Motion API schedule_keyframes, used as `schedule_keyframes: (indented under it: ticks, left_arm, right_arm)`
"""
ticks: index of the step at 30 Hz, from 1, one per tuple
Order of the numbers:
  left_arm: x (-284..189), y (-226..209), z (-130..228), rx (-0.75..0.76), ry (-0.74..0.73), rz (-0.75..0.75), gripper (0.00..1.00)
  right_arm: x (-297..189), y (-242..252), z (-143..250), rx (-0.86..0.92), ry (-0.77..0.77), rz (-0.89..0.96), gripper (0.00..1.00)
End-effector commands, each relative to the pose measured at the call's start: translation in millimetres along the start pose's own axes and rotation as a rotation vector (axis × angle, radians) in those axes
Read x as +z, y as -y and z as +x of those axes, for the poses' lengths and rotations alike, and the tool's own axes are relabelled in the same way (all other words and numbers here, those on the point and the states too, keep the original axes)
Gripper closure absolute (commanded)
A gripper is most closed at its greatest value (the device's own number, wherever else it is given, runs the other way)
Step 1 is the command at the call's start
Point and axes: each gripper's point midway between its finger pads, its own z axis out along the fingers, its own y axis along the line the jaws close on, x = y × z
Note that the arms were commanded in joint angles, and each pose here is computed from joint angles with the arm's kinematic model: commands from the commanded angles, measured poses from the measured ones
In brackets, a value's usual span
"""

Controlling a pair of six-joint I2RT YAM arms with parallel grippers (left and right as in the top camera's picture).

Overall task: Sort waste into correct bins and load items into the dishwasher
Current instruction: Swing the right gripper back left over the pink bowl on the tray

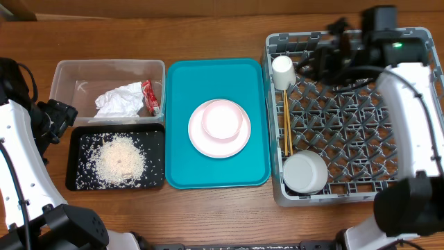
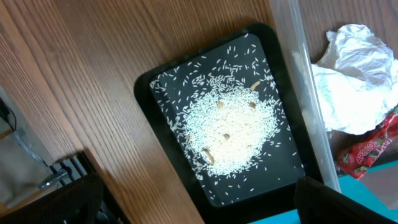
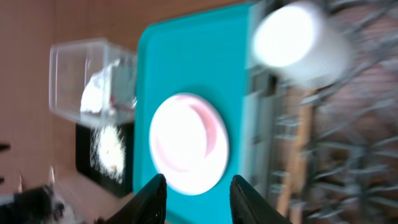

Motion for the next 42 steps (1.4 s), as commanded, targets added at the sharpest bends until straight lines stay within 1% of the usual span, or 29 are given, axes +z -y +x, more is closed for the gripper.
schedule_keyframes:
  ticks: [1,3,5,8,10,12,16,22,29,32,35,42]
  left_arm:
    - [-9,3,-2,-0.007,0.028,0.02,0.0]
    - [-9,3,-2,-0.007,0.028,0.02,0.0]
    - [-9,3,-2,-0.007,0.028,0.02,0.0]
    - [-9,3,-2,-0.007,0.028,0.02,0.0]
    - [-9,3,-2,-0.007,0.028,0.02,0.0]
    - [-9,3,-2,-0.007,0.028,0.02,0.0]
    - [-9,3,-2,-0.007,0.028,0.02,0.0]
    - [-9,3,-2,-0.007,0.028,0.02,0.0]
    - [-9,3,-2,-0.007,0.028,0.02,0.0]
    - [-9,3,-2,-0.007,0.028,0.02,0.0]
    - [-9,3,-2,-0.007,0.028,0.02,0.0]
    - [-9,3,-2,-0.007,0.028,0.02,0.0]
  right_arm:
    - [12,-39,22,0.01,-0.035,0.031,0.64]
    - [27,-64,40,-0.014,-0.084,0.017,0.64]
    - [42,-83,56,-0.035,-0.109,0.053,0.64]
    - [58,-103,73,-0.095,-0.098,0.135,0.63]
    - [66,-113,86,-0.147,-0.089,0.193,0.6]
    - [72,-123,98,-0.189,-0.088,0.219,0.59]
    - [78,-140,116,-0.22,-0.085,0.239,0.59]
    - [82,-149,128,-0.278,-0.066,0.279,0.59]
    - [84,-149,129,-0.282,-0.066,0.288,0.58]
    - [88,-147,129,-0.281,-0.073,0.295,0.58]
    - [94,-143,131,-0.279,-0.087,0.307,0.54]
    - [113,-128,133,-0.277,-0.117,0.368,0.55]
